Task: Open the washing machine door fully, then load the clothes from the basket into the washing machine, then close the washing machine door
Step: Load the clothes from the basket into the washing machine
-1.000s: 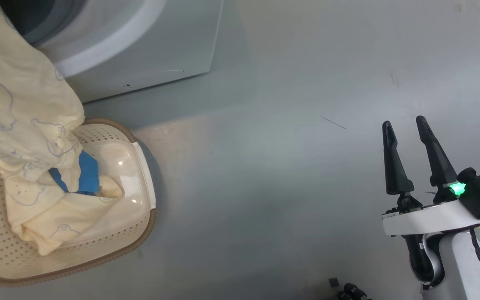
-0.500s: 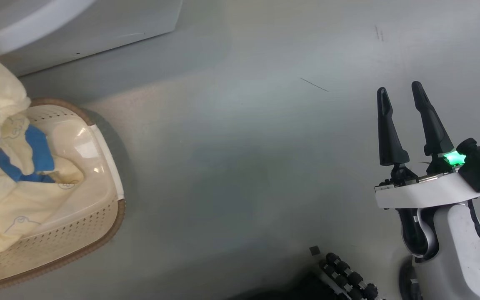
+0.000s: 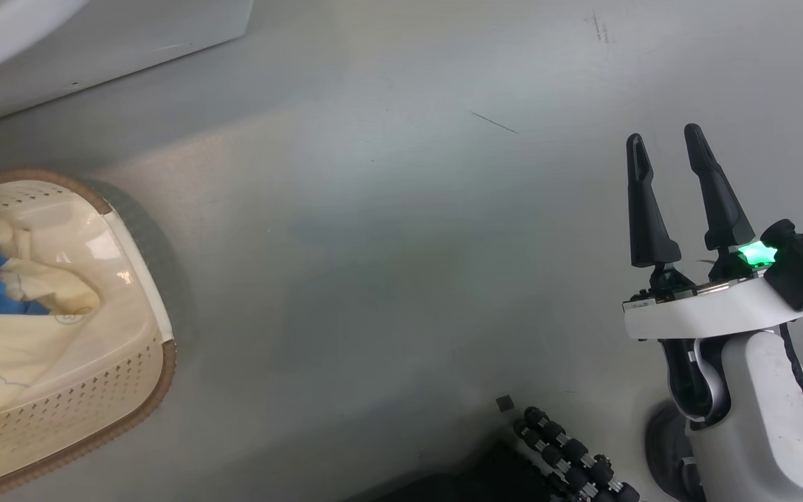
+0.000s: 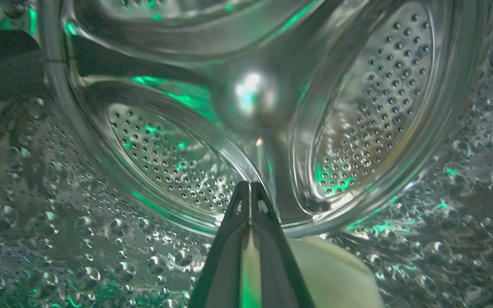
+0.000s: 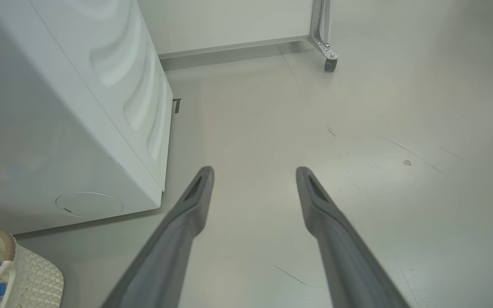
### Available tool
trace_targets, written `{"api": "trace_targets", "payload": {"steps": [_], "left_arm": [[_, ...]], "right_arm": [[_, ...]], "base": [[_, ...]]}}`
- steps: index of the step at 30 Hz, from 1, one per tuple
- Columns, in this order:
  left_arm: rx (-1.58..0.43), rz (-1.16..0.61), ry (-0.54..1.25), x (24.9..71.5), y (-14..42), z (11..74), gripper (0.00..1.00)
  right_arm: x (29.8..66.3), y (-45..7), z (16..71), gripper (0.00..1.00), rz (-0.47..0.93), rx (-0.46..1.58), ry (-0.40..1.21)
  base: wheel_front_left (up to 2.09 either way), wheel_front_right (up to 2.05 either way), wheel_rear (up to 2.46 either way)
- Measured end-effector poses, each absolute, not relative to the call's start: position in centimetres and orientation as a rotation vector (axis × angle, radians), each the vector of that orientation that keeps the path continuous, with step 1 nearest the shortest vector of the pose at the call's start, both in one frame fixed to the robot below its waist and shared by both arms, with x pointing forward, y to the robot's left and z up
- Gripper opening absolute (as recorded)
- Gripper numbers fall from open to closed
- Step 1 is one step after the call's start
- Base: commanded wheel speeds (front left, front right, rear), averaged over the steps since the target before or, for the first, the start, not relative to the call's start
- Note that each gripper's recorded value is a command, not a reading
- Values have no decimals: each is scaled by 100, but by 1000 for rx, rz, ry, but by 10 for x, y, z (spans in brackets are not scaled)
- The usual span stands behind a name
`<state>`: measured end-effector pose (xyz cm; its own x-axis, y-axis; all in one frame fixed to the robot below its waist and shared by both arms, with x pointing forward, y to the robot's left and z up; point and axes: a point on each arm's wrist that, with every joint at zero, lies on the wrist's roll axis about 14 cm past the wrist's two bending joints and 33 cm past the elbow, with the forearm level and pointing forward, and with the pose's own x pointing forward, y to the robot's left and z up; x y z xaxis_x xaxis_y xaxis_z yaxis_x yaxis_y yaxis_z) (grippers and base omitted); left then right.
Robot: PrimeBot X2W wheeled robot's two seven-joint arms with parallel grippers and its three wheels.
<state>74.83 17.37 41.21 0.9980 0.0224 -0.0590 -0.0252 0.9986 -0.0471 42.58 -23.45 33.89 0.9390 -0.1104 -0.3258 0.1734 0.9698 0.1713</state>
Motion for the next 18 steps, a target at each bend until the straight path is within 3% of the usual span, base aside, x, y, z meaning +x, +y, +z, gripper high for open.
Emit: {"api": "trace_targets", "payload": {"steps": [9,18], "left_arm": [[-22,51,-123,757,179,450,0],[-128,53,119,749,168,381,0]], "right_arm": [[430,-234,340,100,-142,199,312],[436,-235,342,100,-144,202,297]], "base": [[0,0,0],[0,0,0]]}}
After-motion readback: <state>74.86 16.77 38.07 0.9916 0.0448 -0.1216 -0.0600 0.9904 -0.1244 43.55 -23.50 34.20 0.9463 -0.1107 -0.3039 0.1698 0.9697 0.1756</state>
